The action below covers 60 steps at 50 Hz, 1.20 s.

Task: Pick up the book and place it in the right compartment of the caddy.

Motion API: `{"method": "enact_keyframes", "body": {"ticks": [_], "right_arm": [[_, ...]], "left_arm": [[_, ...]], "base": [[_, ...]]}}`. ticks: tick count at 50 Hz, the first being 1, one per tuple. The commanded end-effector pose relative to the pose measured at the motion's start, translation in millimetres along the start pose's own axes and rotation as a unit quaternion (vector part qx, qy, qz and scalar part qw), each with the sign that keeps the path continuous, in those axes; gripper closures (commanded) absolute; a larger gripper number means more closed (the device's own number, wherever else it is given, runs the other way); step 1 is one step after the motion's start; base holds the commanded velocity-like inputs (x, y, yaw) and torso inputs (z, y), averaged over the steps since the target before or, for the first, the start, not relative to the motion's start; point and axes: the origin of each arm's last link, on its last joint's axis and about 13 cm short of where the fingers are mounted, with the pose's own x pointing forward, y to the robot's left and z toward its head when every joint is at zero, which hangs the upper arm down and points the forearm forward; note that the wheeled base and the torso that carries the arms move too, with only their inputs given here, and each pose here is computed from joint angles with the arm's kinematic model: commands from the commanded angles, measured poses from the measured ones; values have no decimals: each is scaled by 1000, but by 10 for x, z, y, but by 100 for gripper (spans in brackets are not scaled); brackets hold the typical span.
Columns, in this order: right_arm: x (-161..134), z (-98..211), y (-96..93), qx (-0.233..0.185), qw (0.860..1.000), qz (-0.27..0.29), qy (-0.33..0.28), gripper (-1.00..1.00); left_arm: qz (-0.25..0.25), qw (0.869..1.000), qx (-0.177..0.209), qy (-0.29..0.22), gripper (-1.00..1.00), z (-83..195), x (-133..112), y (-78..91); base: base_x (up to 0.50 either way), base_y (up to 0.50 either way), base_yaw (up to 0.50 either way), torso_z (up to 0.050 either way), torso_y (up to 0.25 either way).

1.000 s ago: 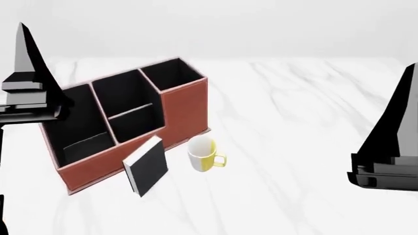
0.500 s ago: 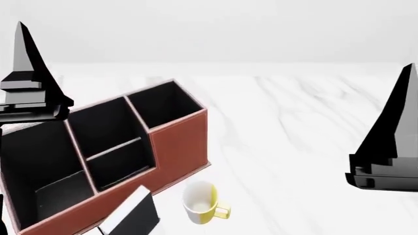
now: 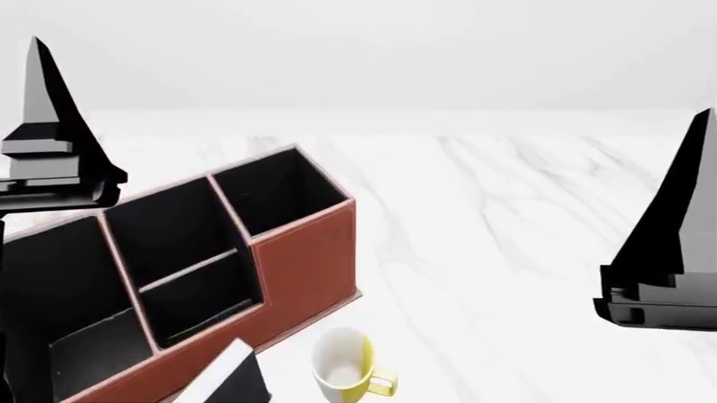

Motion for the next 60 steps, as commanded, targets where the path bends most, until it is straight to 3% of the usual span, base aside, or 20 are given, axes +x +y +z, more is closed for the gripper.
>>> {"method": "enact_keyframes", "body": {"ticks": [1, 28, 33, 36, 39, 46, 52, 53, 60], "right_arm": [[-9, 10, -12, 1, 1000, -1, -5, -100], [-3, 0, 6, -1, 1000, 2, -5, -100], [-5, -2, 9, -1, 1000, 3, -5, -100], [-6, -4, 12, -2, 1000, 5, -5, -100], [-6, 0, 7, -2, 1000, 5, -7, -100], [-6, 8, -6, -2, 1000, 2, -10, -100], [-5, 10, -8, -2, 1000, 2, -10, -100], [-5, 9, -3, -3, 1000, 3, -9, -100], [-6, 4, 4, -3, 1000, 4, -7, -100]], "left_arm": [[-2, 1000, 0, 0, -100, 5, -5, -5], [-7, 1000, 2, 7, -100, 3, 3, -9], [-32, 997, -32, 55, -100, 2, 24, -18], [-44, 996, -22, 80, -100, 5, 45, -17], [-75, 990, -56, 102, -100, -1, 50, -19], [-142, 972, -93, 164, -100, -3, 1, -15], [-159, 965, -87, 187, -100, -30, -35, 4], [-180, 956, -78, 219, -100, -81, -108, 15], [-203, 942, -71, 259, -100, -147, -235, 28]], "base": [[0, 0, 0, 0, 0], [43, 0, 0, 0, 0], [0, 0, 0, 0, 0], [0, 0, 0, 0, 0], [0, 0, 0, 0, 0], [0, 0, 0, 0, 0], [0, 0, 0, 0, 0], [0, 0, 0, 0, 0], [0, 0, 0, 0, 0]]}}
